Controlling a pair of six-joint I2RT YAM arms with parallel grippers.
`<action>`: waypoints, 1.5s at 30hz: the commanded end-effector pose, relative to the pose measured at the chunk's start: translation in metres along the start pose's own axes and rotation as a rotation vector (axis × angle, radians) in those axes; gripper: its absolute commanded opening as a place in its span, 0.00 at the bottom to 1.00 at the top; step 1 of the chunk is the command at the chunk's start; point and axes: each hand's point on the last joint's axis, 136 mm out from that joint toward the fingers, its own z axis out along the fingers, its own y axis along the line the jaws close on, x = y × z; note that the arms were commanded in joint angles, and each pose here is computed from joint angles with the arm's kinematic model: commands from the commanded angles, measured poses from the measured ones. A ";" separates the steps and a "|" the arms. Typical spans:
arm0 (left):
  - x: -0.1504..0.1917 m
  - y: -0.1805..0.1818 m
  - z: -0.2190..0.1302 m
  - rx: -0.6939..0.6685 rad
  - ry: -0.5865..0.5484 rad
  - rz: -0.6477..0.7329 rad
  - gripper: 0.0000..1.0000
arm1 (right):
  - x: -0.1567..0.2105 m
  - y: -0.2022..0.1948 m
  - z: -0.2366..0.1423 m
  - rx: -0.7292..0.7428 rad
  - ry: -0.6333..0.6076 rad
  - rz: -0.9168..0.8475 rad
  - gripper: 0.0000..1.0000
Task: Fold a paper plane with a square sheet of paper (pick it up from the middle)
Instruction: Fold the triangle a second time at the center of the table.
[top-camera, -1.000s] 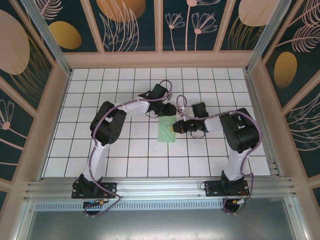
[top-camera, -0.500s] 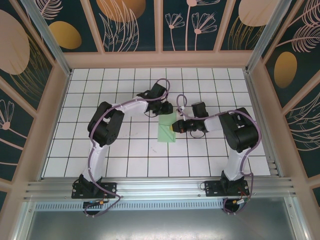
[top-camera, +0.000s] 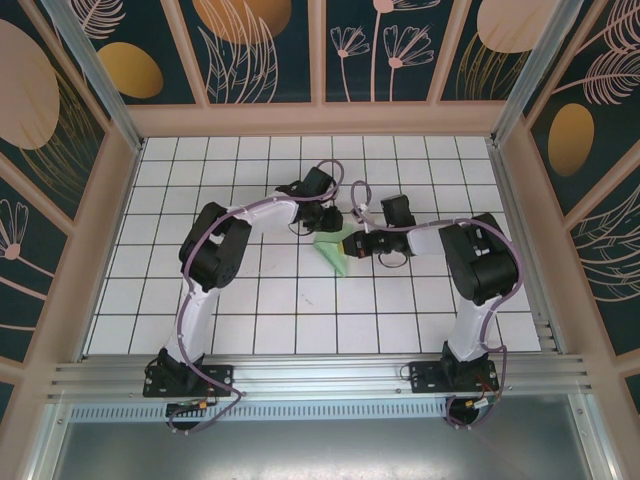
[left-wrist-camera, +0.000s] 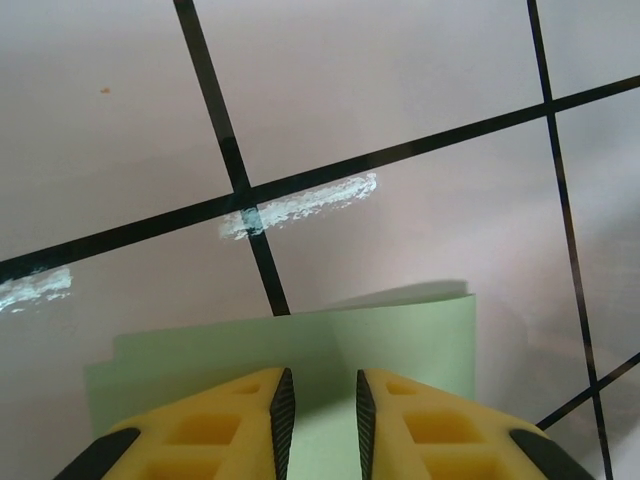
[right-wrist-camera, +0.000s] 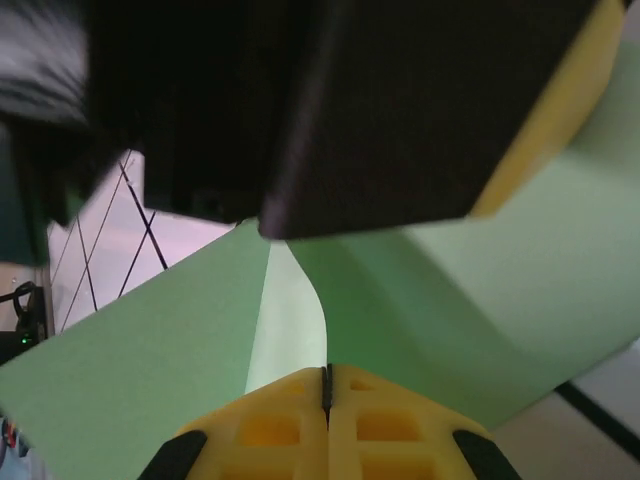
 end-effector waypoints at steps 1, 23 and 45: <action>0.028 0.025 0.018 -0.079 0.112 0.033 0.28 | 0.001 -0.011 0.003 0.024 0.044 -0.026 0.06; 0.009 0.007 -0.009 -0.009 -0.028 -0.056 0.30 | 0.004 0.030 0.005 -0.142 0.021 0.010 0.08; 0.007 0.007 -0.018 0.002 -0.081 -0.090 0.30 | 0.017 0.024 0.022 -0.118 0.050 0.048 0.09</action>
